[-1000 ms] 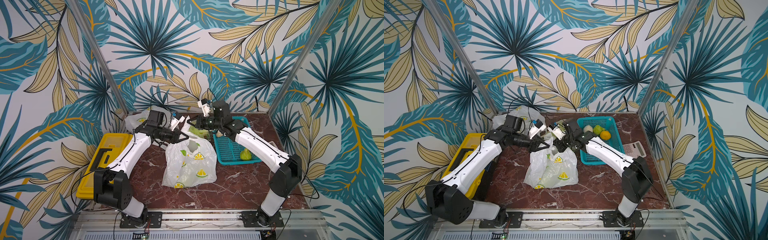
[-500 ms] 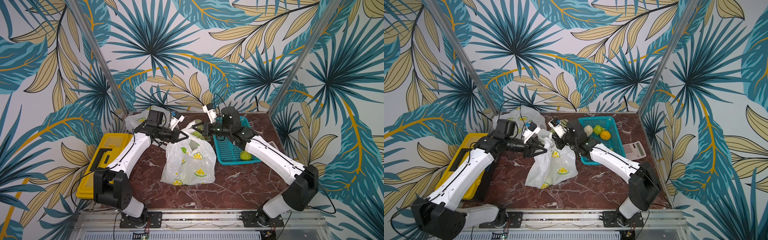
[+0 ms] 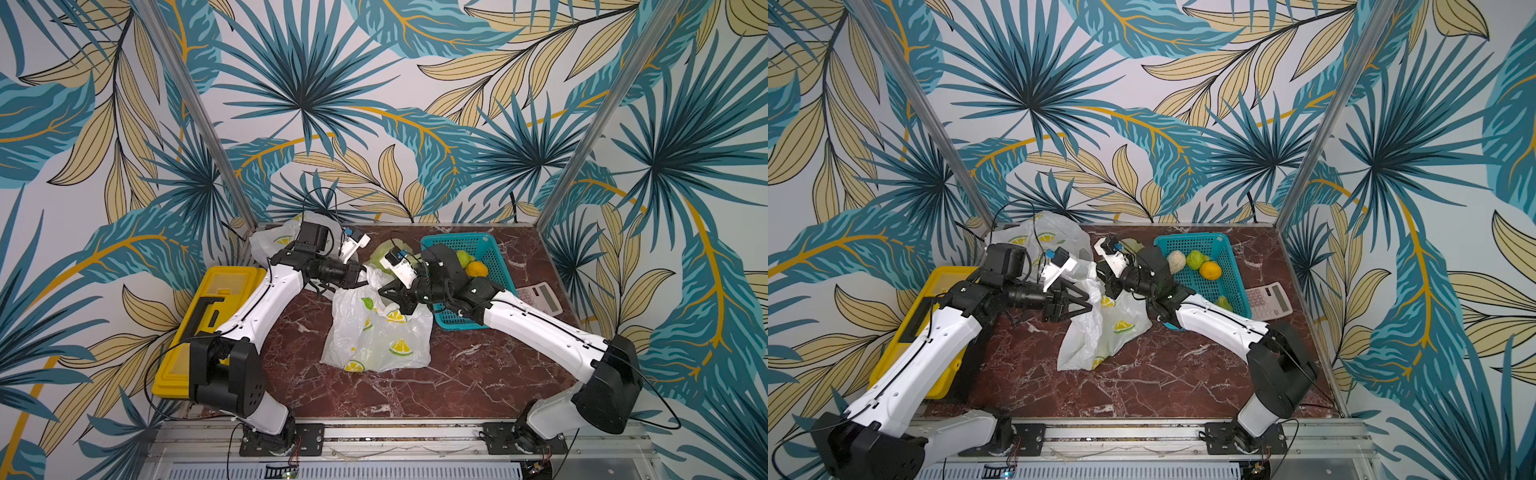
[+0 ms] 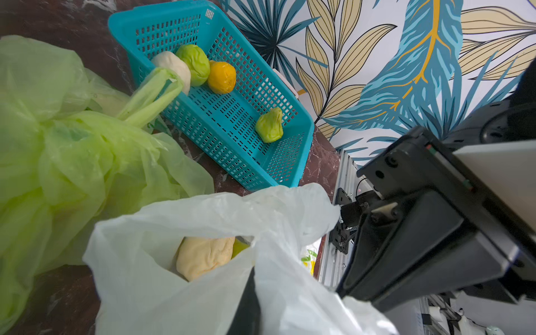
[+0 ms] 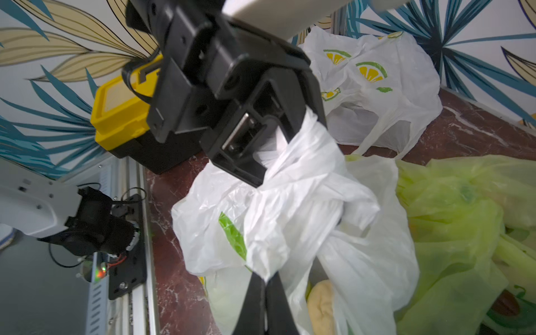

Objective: Place the pears into plastic bags & tie knots
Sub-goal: Tie the plastic bag at the center of the board.

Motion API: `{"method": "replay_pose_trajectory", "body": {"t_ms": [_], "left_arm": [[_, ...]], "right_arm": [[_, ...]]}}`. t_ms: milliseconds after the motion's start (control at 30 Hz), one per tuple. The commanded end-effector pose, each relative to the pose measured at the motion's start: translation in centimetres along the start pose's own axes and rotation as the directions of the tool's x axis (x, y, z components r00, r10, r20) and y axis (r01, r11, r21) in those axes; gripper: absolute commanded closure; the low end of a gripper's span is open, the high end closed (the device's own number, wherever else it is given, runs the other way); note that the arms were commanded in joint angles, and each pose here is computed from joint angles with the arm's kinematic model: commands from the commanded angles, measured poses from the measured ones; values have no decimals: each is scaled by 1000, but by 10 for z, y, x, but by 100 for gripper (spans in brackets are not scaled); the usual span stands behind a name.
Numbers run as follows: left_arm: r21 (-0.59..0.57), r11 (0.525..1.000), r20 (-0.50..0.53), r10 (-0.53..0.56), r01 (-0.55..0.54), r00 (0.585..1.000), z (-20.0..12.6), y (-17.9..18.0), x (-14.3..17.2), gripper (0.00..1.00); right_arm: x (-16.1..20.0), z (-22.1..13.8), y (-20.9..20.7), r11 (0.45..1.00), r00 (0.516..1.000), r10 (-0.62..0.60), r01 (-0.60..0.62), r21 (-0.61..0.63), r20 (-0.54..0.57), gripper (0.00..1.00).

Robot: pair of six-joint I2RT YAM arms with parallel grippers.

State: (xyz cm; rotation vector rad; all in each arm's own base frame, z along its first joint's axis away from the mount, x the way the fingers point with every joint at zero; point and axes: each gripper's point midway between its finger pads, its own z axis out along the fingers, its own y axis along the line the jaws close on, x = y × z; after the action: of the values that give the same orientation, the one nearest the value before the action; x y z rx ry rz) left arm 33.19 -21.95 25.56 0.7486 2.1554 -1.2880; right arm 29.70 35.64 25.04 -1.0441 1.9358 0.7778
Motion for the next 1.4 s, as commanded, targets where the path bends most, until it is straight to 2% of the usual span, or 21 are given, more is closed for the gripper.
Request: {"method": "replay_pose_trajectory", "body": {"t_ms": [0, 233, 333, 467, 600, 700, 933, 1000, 1100, 1267, 1300, 1367], "left_arm": [[-30, 998, 55, 55, -54, 997, -13, 1, -16, 85], [2, 998, 45, 61, -61, 997, -13, -8, -1, 77], [25, 998, 29, 57, -58, 998, -13, -11, 6, 65], [36, 998, -6, 50, -50, 999, -13, -12, 19, 55], [43, 998, -31, 41, -40, 999, -13, -14, 27, 49], [81, 996, -32, 48, -46, 998, -14, -22, 30, 45], [86, 993, -24, 82, -80, 996, -16, -26, 27, 38], [26, 997, -36, 78, -77, 996, -14, -15, 21, 38], [-34, 999, -58, 34, -36, 998, -7, 3, 12, 46], [-75, 996, -77, 35, -41, 996, -4, 11, 15, 55], [-84, 995, -77, 40, -46, 996, -5, 12, 15, 59], [-98, 994, -79, 43, -50, 996, -5, 14, 14, 72]], "right_arm": [[46, 18, -13, 994, 983, -87, 97, 54, -161, 100], [42, 24, -23, 984, 982, -137, 150, 93, -130, 100], [42, 27, -25, 985, 983, -137, 148, 88, -123, 100], [44, 29, -28, 988, 985, -124, 134, 80, -120, 100], [36, 31, -29, 991, 991, -108, 113, 65, -82, 100], [36, 34, -28, 994, 992, -94, 98, 47, -82, 100], [36, 37, -25, 996, 993, -84, 86, 18, -83, 100], [37, 37, -23, 996, 992, -90, 91, 6, -84, 100], [40, 37, -23, 996, 993, -85, 86, 6, -77, 100], [38, 34, -24, 996, 994, -83, 84, 16, -69, 100], [38, 34, -24, 996, 994, -83, 84, 17, -68, 100], [38, 33, -24, 996, 994, -80, 82, 21, -69, 100]]}}
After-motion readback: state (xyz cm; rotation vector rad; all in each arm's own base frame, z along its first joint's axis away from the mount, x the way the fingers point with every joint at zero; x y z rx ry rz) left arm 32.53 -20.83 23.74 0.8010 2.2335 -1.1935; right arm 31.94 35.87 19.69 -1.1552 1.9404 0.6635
